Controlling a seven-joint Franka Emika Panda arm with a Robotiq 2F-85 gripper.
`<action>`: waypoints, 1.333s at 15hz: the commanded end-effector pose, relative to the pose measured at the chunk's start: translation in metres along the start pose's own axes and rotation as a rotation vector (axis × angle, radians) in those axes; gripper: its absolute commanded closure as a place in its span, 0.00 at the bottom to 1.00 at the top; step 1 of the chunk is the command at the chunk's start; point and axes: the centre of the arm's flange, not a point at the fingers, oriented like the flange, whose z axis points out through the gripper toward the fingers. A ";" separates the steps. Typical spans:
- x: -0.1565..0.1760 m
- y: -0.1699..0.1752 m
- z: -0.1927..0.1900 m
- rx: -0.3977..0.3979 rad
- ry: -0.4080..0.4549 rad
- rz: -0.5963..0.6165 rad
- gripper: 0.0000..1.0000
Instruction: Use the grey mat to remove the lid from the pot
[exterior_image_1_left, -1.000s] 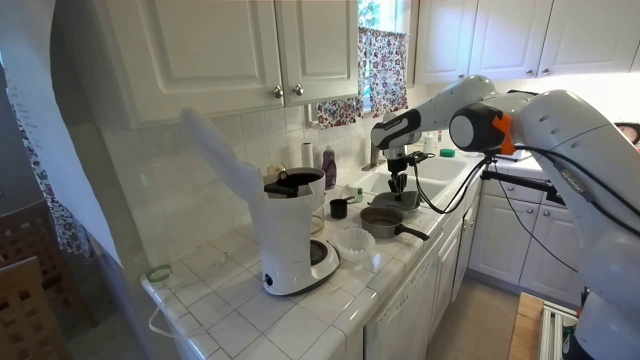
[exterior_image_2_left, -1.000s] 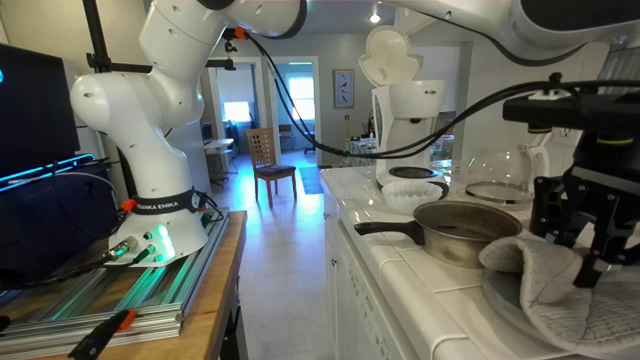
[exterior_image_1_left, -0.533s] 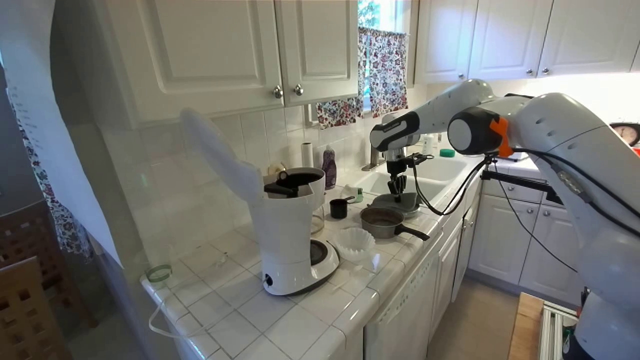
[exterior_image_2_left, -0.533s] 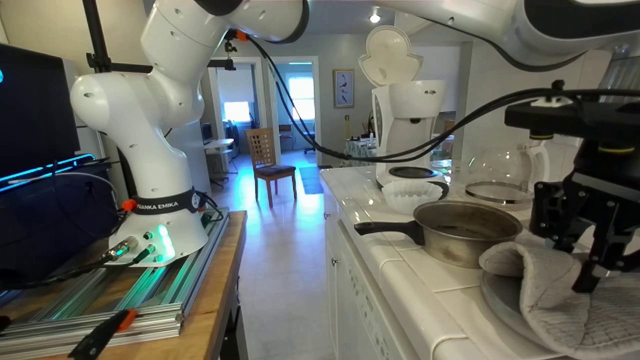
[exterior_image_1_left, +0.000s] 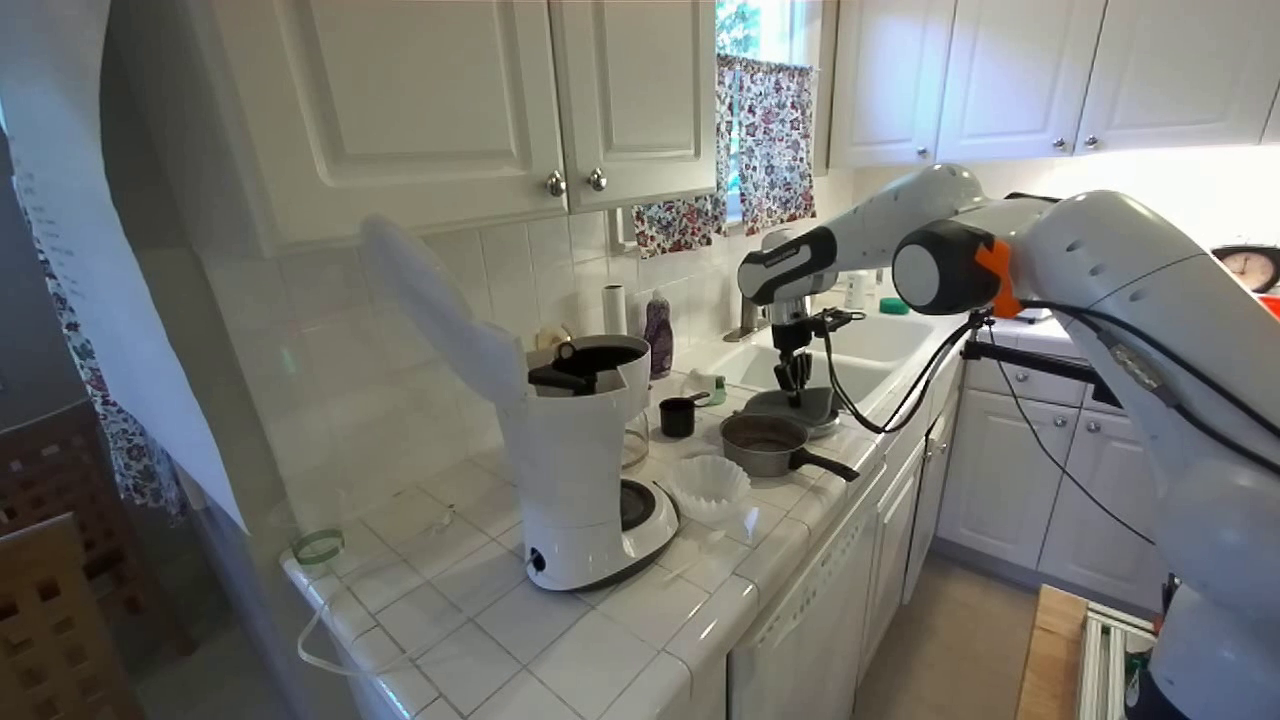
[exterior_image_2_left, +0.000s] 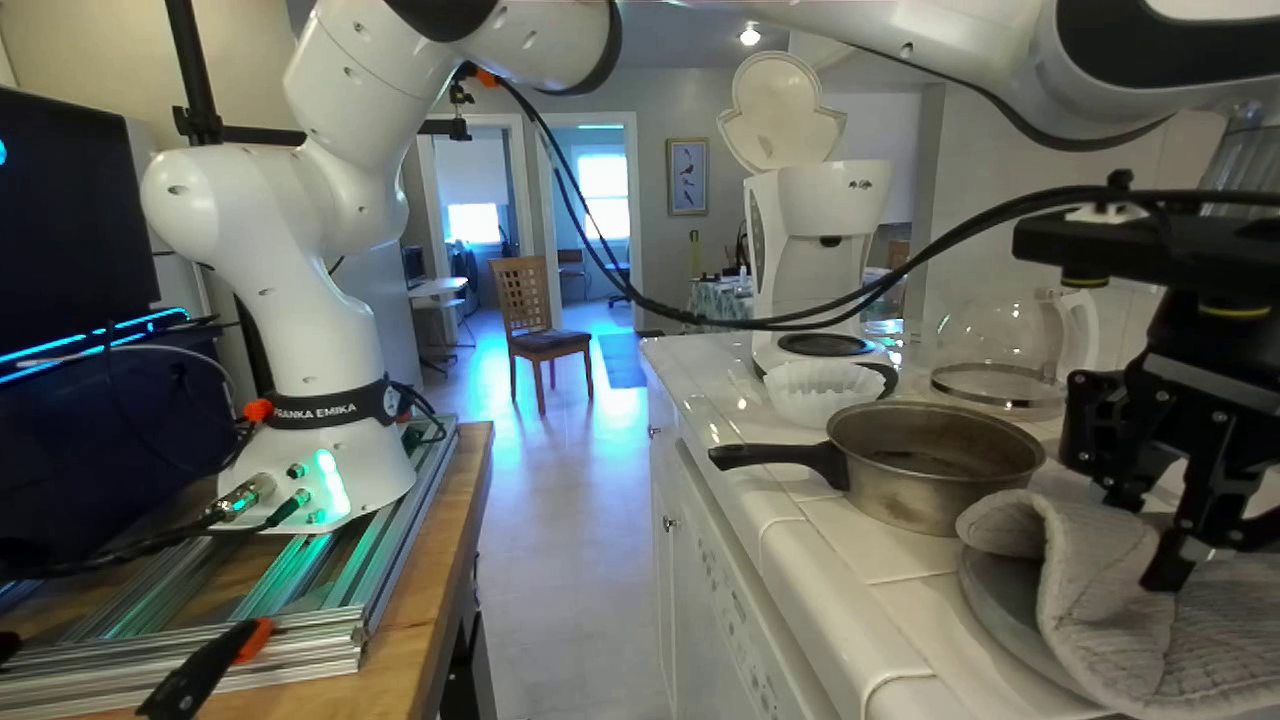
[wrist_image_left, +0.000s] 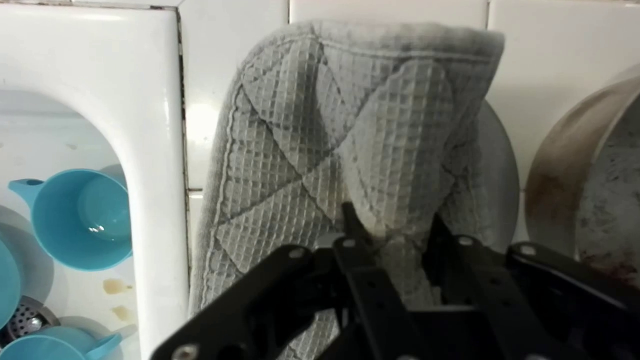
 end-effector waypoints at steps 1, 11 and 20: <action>0.010 0.005 -0.002 0.001 -0.019 -0.018 0.93; 0.016 0.003 0.005 -0.001 -0.028 -0.019 0.93; 0.016 -0.002 -0.002 -0.016 -0.019 -0.018 0.09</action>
